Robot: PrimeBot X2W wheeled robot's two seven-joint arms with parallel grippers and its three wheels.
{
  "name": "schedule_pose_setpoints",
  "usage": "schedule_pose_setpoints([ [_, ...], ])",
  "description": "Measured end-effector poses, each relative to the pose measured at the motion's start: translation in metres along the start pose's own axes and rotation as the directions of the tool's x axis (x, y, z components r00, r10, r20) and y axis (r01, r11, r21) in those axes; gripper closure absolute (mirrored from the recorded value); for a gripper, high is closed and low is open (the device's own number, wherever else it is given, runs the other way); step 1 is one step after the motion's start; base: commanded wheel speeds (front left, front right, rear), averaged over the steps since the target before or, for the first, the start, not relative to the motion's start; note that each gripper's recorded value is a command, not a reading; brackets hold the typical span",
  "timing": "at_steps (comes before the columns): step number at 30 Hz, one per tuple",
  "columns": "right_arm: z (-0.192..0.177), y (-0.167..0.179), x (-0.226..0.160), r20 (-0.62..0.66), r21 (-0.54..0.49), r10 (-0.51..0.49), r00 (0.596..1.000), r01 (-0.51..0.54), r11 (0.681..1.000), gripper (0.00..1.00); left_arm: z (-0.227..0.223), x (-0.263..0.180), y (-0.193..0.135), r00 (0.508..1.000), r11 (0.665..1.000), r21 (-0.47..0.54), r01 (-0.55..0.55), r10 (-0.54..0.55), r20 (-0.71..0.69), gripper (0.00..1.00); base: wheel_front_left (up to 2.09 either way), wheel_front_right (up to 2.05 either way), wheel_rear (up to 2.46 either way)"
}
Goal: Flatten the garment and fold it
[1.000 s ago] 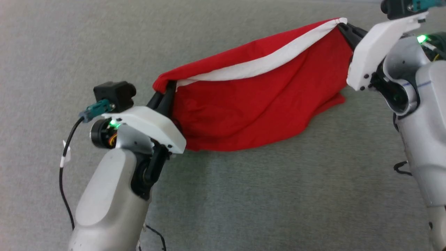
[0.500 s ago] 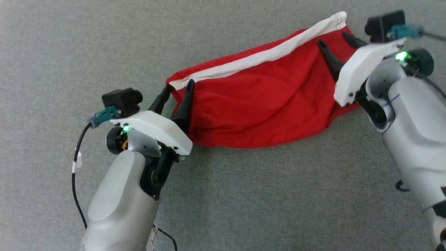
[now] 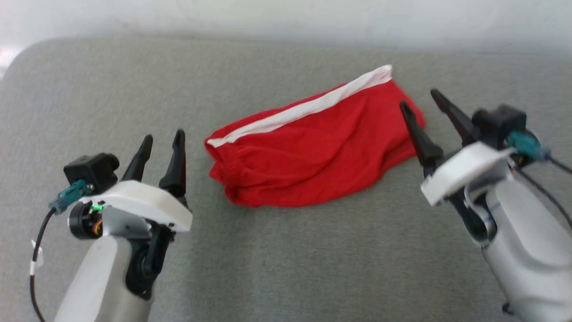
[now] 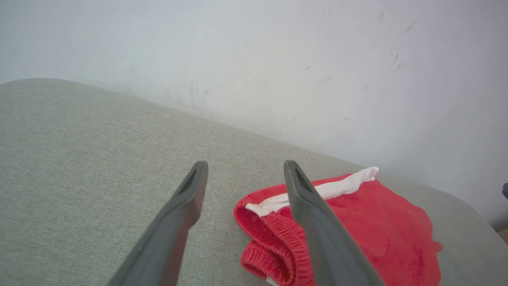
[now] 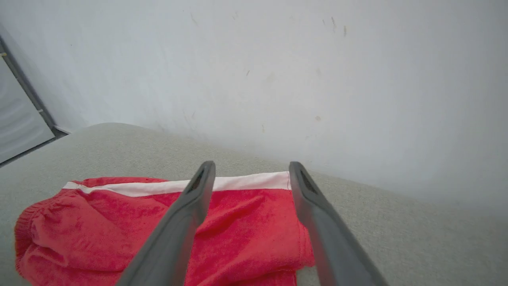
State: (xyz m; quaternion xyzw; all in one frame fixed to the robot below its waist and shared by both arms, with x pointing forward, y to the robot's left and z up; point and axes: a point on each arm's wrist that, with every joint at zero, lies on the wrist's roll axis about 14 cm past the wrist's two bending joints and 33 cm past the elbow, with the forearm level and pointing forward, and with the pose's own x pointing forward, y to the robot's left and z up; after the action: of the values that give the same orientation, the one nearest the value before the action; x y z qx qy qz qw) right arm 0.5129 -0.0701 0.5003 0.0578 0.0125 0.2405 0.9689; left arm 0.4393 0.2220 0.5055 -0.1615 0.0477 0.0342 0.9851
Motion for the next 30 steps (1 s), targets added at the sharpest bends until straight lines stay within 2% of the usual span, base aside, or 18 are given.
schedule_pose_setpoints([
  [4,0.01,-0.007,-0.037,0.02,-0.012,-0.049,0.999,0.049,0.999,0.0,0.004,-0.008,-0.011,0.998,0.998,0.037,0.046,-0.044,-0.047,0.0,0.0,0.0,0.0],
  [8,0.018,-0.015,-0.074,0.009,-0.031,-0.109,0.994,0.109,0.994,0.0,-0.017,-0.013,-0.032,0.968,0.991,0.047,0.129,-0.115,-0.223,0.0,0.0,0.0,0.0],
  [13,0.033,-0.012,-0.105,0.019,-0.033,-0.157,0.987,0.158,0.987,0.0,-0.051,-0.021,-0.052,0.879,0.977,0.027,0.211,-0.177,-0.443,0.0,0.0,0.0,0.0],
  [16,0.04,-0.009,-0.115,0.025,-0.034,-0.175,0.984,0.176,0.984,0.0,-0.074,-0.024,-0.053,0.817,0.976,0.026,0.218,-0.168,-0.551,0.0,0.0,0.0,0.0],
  [24,0.038,-0.014,-0.125,0.0,-0.015,-0.215,0.977,0.215,0.976,0.0,-0.127,-0.018,-0.039,0.673,0.977,0.08,0.2,-0.078,-0.735,0.0,0.0,0.0,0.0],
  [28,0.029,-0.021,-0.129,-0.037,-0.006,-0.236,0.971,0.236,0.972,0.0,-0.143,-0.016,-0.042,0.599,0.955,0.128,0.268,-0.061,-0.798,0.0,0.0,0.0,0.0],
  [29,0.027,-0.023,-0.13,-0.049,-0.001,-0.242,0.969,0.242,0.97,0.0,-0.145,-0.015,-0.044,0.585,0.95,0.135,0.282,-0.059,-0.809,0.36,0.0,0.0,0.0],
  [30,0.024,-0.025,-0.131,-0.061,0.004,-0.246,0.967,0.247,0.969,0.0,-0.147,-0.014,-0.045,0.575,0.946,0.139,0.292,-0.058,-0.816,0.63,0.0,0.0,0.0],
])
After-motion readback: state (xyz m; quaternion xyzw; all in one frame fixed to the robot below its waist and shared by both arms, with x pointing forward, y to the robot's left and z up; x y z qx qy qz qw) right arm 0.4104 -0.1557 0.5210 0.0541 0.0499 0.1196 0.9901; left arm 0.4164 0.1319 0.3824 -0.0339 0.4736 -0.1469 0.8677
